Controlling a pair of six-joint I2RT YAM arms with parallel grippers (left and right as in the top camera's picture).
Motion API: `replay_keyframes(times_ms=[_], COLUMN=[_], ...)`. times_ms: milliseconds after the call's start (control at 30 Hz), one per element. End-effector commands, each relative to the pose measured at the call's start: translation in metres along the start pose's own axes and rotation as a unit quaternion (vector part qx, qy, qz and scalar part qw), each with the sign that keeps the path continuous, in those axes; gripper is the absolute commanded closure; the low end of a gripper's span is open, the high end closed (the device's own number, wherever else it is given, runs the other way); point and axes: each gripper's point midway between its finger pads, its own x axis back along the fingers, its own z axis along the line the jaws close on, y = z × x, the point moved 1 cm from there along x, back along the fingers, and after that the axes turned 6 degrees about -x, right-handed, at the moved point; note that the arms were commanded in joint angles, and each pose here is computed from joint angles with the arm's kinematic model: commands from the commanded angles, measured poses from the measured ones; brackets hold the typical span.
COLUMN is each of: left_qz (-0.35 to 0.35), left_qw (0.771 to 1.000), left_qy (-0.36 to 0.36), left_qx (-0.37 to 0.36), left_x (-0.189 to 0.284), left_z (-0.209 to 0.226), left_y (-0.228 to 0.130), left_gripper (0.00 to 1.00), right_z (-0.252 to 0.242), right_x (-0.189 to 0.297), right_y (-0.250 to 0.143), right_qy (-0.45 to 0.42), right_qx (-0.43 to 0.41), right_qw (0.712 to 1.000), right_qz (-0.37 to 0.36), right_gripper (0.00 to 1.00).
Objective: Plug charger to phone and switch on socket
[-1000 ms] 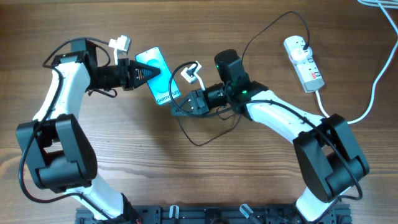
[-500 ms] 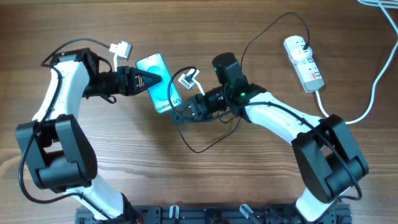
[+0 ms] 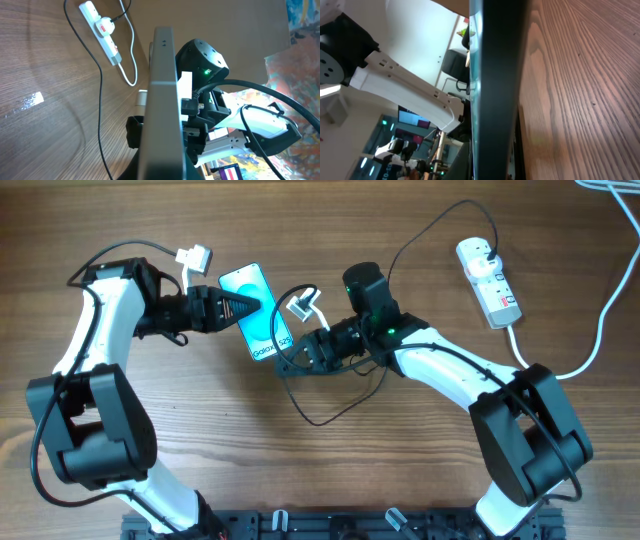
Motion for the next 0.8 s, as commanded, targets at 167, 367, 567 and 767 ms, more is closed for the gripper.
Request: replay_keyframes(times_ms=[167,367,567,767], left_qz=[0.087,0.055,0.015,0.049], left_qw=[0.996,0.998,0.998,0.988], left_qy=[0.011,0.014,0.041,0.093], left_qx=[0.029,0.021,0.040,0.115], left_x=[-0.029,-0.016,0.010,0.014], left_z=[-0.009,-0.005,0.010,0.025], left_y=[-0.036,-0.025,-0.011,-0.025], left_gripper=[0.96,0.96,0.96,0.96], right_z=[-0.015,-0.018,-0.023,-0.049], right_x=[0.018,0.017,0.017,0.063], right_y=[0.047,0.035,0.026,0.052], right_qy=[-0.079,-0.071,-0.073,-0.146], right_qx=[0.040,0.004,-0.031,0.000], right_qw=[0.992,0.995,0.995,0.980], right_qz=[-0.090,-0.071,-0.060,-0.136], right_gripper=[0.92,0.79,0.66,0.47])
